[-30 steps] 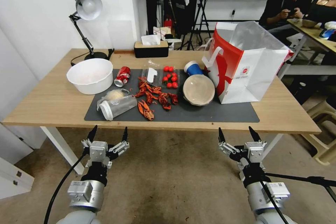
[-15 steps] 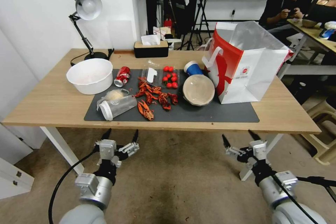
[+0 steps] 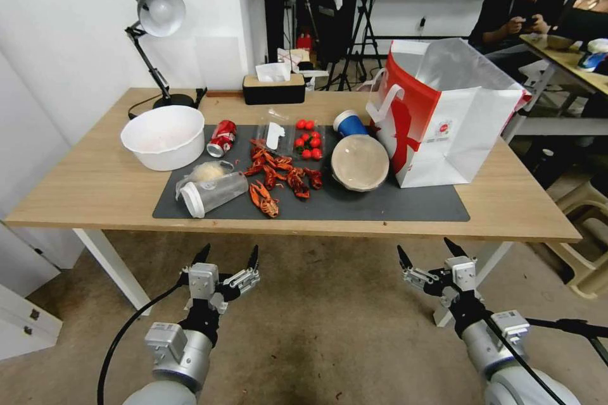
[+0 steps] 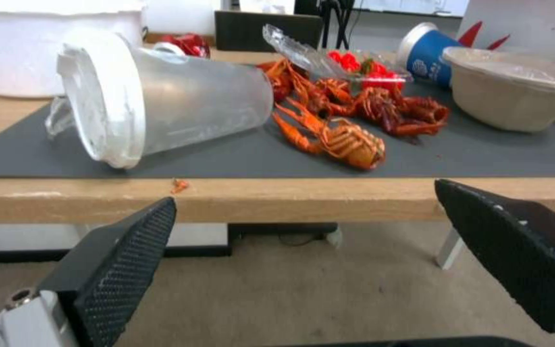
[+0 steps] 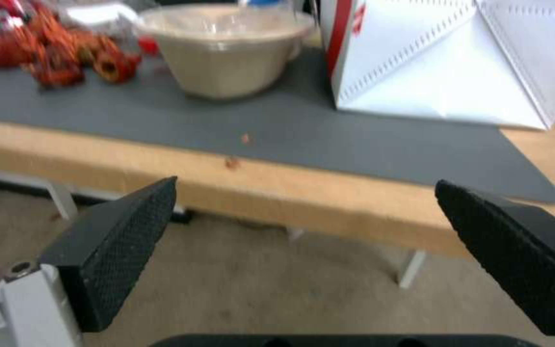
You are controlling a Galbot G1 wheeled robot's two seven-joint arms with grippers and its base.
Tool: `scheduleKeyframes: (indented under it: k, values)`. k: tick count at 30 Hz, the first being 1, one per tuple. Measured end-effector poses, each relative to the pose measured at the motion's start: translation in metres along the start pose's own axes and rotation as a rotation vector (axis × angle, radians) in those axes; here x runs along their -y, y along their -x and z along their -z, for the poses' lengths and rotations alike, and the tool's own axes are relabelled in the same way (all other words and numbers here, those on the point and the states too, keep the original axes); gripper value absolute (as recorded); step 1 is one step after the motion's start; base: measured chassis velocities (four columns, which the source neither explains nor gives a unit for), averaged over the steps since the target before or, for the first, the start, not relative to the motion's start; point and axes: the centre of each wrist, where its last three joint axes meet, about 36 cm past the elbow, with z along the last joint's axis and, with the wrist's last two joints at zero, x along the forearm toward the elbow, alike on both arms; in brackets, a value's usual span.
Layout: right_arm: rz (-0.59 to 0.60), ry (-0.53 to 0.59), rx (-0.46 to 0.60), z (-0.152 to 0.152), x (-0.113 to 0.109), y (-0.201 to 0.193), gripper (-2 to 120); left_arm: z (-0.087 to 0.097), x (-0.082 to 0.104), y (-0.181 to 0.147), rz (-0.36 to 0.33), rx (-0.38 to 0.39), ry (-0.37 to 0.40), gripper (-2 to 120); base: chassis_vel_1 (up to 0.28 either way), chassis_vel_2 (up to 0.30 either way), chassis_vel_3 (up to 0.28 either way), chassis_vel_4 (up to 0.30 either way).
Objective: Pick up the trash from the table and place it into the takeout bag.
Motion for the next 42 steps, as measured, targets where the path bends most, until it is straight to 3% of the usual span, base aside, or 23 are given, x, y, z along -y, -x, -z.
scheduleKeyframes:
  k: [12,15,16,18,19,22,30,36,42]
  values:
    - [0.015,0.121,0.157,0.032,0.007,0.043,100,-0.002,-0.003,0.005,-0.021,0.006,0.005,100,0.0,0.0,0.0,0.0]
    - [0.021,0.178,0.174,0.041,0.007,0.054,100,-0.002,-0.003,0.005,-0.021,0.007,0.003,100,0.0,0.0,0.0,0.0]
    - [0.017,0.252,0.176,0.049,0.006,0.064,100,-0.002,-0.002,0.005,-0.019,0.009,0.001,100,0.0,0.0,0.0,0.0]
    - [0.009,0.513,0.116,0.07,-0.006,0.087,100,-0.002,-0.003,0.005,-0.011,0.013,0.004,100,0.0,0.0,0.0,0.0]
    - [0.009,0.513,0.116,0.07,-0.006,0.087,100,-0.002,-0.003,0.005,-0.011,0.013,0.004,100,0.0,0.0,0.0,0.0]
    - [0.005,0.741,0.01,0.08,-0.017,0.105,100,-0.002,-0.004,0.003,-0.001,0.014,0.008,100,0.0,0.0,0.0,0.0]
    - [0.075,0.991,-0.137,0.08,-0.037,0.134,100,-0.001,-0.006,0.0,0.011,0.019,0.014,100,0.0,0.0,0.0,0.0]
    - [0.106,1.097,-0.189,0.088,-0.043,0.153,100,-0.002,-0.006,-0.001,0.011,0.017,0.017,100,0.0,0.0,0.0,0.0]
    - [0.073,1.175,-0.212,0.093,-0.047,0.166,83,-0.006,-0.006,-0.004,0.018,0.02,0.016,100,0.0,0.0,0.0,0.0]
